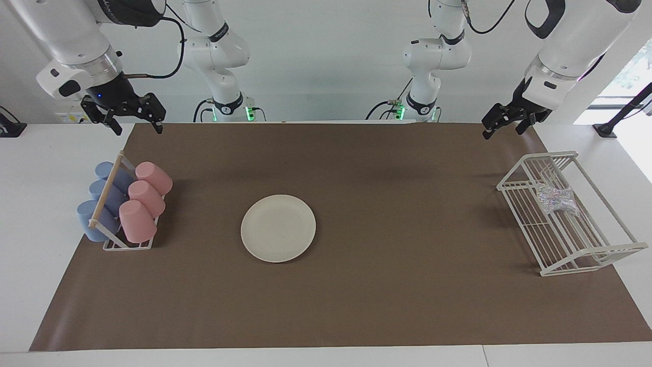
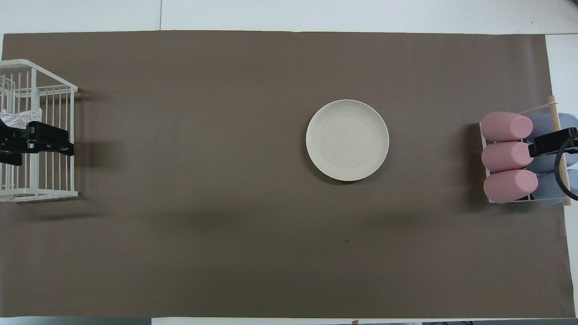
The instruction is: Wipe plate with sponge
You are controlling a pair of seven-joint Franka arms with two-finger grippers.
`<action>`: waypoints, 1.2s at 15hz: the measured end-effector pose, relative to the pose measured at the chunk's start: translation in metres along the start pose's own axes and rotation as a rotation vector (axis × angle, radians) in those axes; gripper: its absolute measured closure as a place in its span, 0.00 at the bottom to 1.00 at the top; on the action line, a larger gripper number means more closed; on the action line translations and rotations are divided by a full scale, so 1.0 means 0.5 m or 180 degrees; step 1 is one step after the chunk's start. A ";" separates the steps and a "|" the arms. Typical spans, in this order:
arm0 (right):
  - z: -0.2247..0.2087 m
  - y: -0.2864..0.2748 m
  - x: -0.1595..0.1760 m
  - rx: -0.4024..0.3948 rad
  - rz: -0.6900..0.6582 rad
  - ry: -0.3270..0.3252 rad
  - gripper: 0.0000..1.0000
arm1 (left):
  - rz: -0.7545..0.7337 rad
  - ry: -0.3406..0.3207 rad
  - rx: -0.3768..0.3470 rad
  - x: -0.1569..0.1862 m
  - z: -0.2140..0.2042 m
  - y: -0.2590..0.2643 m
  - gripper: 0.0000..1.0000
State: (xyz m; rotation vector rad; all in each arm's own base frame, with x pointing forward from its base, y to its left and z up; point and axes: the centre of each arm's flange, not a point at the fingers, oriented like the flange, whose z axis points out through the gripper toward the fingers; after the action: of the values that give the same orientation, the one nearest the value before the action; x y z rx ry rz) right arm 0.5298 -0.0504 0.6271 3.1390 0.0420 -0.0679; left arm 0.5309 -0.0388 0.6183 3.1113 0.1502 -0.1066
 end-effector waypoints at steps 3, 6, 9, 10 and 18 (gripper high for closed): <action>0.000 0.000 0.000 0.0000 0.0000 0.0000 0.00 | -0.0006 0.0000 -0.0001 0.000 0.000 -0.002 0.00; 0.000 0.000 0.000 0.0000 0.0000 0.0000 0.00 | -0.0006 0.0015 -0.0003 0.001 -0.001 -0.002 0.00; 0.000 0.000 0.000 0.0000 0.0000 0.0000 0.00 | -0.0009 0.0047 -0.0009 0.004 -0.003 -0.003 0.00; 0.000 0.000 0.000 0.0000 0.0000 0.0000 0.00 | -0.0010 0.0051 -0.0009 0.004 -0.003 -0.003 0.00; 0.000 0.000 0.000 0.0000 0.0000 0.0000 0.00 | -0.0023 0.0052 -0.0011 0.005 -0.003 -0.007 0.00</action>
State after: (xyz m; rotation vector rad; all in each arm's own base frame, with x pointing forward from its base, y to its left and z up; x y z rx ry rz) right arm 0.5298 -0.0504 0.6271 3.1390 0.0421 -0.0680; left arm 0.5330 -0.0349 0.6197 3.1091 0.1619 -0.0811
